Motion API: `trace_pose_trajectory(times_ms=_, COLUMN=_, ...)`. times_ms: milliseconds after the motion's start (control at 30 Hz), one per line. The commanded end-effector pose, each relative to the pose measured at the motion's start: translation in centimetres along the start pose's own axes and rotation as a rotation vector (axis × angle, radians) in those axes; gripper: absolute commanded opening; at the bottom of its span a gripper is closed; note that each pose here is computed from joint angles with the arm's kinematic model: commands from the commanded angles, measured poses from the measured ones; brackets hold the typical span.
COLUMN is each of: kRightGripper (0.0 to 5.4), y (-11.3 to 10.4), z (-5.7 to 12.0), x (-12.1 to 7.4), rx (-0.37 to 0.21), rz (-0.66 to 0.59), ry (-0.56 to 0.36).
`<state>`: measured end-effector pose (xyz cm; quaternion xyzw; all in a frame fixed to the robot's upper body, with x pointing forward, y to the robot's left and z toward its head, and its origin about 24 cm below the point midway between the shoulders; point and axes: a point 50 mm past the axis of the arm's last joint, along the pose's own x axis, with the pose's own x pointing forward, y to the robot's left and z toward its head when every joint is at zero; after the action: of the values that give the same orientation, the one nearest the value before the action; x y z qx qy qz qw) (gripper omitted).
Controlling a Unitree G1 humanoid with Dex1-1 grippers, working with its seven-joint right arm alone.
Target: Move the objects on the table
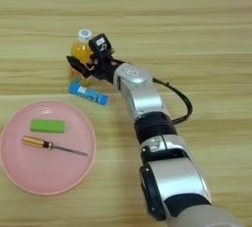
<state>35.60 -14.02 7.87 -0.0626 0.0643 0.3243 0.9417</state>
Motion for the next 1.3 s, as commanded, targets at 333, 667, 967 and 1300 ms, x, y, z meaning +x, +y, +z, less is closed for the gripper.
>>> trace_pose_trajectory(times_ms=333, kRightGripper=3.52, y=0.0, z=8.3, x=-0.4, rx=-0.163, rz=-0.008, ry=-0.3)
trace_pose_trajectory(times_ms=667, kRightGripper=3.52, y=2.2, z=10.9, x=-2.3, rx=-0.246, rz=0.054, ry=-0.411)
trace_pose_trajectory(times_ms=967, kRightGripper=3.52, y=4.9, z=12.4, x=-4.5, rx=-0.275, rz=0.205, ry=-0.493)
trace_pose_trajectory(times_ms=1300, kRightGripper=3.52, y=7.4, z=12.4, x=-6.7, rx=-0.302, rz=0.444, ry=-0.536)
